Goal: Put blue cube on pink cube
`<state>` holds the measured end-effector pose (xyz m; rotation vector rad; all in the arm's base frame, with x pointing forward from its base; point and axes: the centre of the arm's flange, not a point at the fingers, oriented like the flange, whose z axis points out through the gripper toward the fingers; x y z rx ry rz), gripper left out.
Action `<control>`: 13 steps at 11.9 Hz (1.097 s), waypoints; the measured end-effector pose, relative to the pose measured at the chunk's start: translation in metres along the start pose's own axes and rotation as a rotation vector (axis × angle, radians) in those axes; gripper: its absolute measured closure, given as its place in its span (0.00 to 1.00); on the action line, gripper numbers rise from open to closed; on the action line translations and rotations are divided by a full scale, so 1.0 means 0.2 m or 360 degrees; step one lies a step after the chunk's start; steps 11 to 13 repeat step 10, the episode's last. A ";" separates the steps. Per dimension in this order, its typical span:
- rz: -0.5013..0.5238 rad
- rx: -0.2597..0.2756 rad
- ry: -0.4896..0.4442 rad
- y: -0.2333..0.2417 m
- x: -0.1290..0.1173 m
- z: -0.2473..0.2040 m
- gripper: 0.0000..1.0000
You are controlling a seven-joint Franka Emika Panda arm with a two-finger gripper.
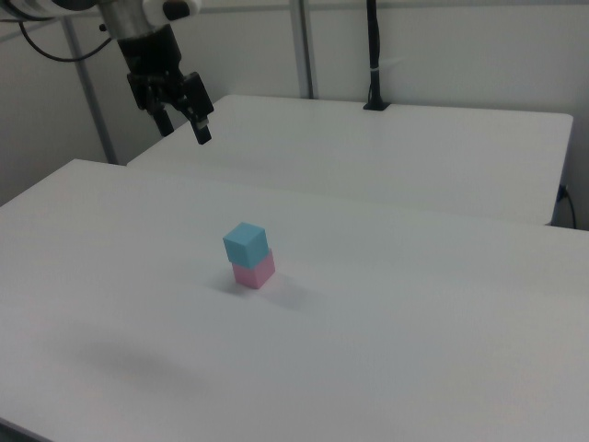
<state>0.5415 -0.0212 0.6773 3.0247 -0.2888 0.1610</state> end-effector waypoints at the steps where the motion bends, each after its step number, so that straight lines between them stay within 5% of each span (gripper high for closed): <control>1: -0.0112 -0.0002 -0.0017 0.00 0.00 0.03 0.00; 5: -0.0315 -0.0005 -0.0064 0.01 0.01 0.10 0.00; 13: -0.0205 -0.0008 -0.0062 0.02 0.02 0.11 0.00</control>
